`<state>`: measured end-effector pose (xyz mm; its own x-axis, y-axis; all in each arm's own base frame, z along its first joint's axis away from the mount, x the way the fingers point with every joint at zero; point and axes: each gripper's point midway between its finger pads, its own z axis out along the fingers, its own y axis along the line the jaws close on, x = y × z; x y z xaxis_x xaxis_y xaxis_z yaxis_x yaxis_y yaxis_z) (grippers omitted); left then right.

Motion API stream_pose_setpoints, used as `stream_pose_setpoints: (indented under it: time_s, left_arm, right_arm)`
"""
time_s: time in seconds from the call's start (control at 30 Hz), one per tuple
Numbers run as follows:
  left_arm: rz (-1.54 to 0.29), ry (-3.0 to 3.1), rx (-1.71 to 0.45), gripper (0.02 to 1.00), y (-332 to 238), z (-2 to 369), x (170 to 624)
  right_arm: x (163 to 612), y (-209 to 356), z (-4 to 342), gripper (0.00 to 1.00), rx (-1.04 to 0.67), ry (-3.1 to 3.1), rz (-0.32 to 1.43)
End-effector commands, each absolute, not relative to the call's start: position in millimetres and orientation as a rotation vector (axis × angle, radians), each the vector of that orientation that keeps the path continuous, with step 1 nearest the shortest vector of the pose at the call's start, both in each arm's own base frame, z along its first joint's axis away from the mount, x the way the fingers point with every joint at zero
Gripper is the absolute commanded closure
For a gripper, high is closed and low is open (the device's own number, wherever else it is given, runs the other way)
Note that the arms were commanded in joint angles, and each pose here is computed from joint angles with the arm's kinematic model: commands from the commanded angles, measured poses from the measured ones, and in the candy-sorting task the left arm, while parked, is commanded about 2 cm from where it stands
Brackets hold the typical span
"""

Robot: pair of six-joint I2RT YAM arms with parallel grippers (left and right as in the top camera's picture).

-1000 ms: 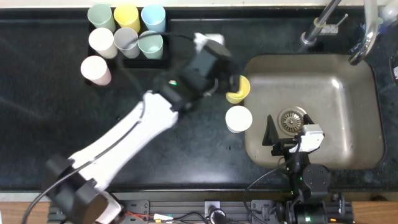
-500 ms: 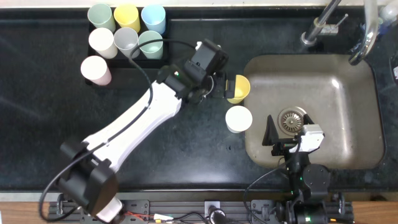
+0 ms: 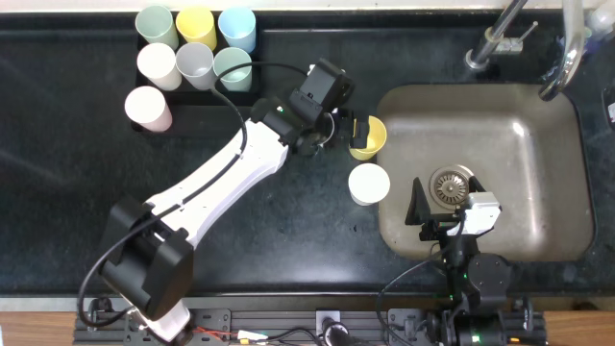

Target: Store Cups

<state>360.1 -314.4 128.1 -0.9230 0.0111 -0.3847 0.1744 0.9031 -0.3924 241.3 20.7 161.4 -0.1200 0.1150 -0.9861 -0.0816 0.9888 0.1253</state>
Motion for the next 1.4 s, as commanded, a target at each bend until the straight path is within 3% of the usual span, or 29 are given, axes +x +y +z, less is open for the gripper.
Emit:
stream_pose_setpoints:
  time_s: [0.03,0.37,0.4,0.47,0.5,0.67,0.87,1.07,1.2,1.4]
  left_arm:
    - [-0.603,2.749,0.107,0.018,-318.2,105.0,357.3]
    - [-0.564,2.78,0.098,0.034,-316.8,84.8,359.9]
    - [-0.564,2.78,0.097,0.108,-316.8,84.5,359.9]
    - [-0.565,2.777,0.097,0.79,-317.1,84.7,360.7]
    - [-0.569,2.771,0.097,0.982,-317.6,85.4,362.0]
    - [-0.599,2.728,0.095,0.982,-321.2,93.5,369.4]
    - [-0.643,2.621,0.009,0.982,-295.4,139.9,391.1]
    - [-0.584,2.546,-0.32,0.982,-185.6,191.7,416.4]
    - [-0.468,2.599,-0.578,0.982,-101.3,183.9,410.4]
    - [-0.212,2.694,-0.842,0.98,-24.0,160.3,379.0]
  right_arm:
    - [240.8,20.5,167.1,0.003,0.026,1.664,0.167]
    - [240.8,20.5,167.1,0.003,0.026,1.664,0.167]
    - [240.8,20.5,167.1,0.003,0.025,1.664,0.167]
    - [240.8,20.5,167.1,0.003,0.025,1.664,0.167]
    - [240.8,20.5,167.1,0.005,0.025,1.664,0.167]
    - [240.8,20.5,167.1,0.003,0.026,1.664,0.167]
    - [240.8,20.5,167.1,0.007,0.026,1.664,0.167]
    - [240.8,20.5,167.1,0.003,0.026,1.664,0.167]
    - [240.8,20.5,167.1,0.005,0.026,1.664,0.167]
    - [240.8,20.5,167.1,0.003,0.026,1.664,0.167]
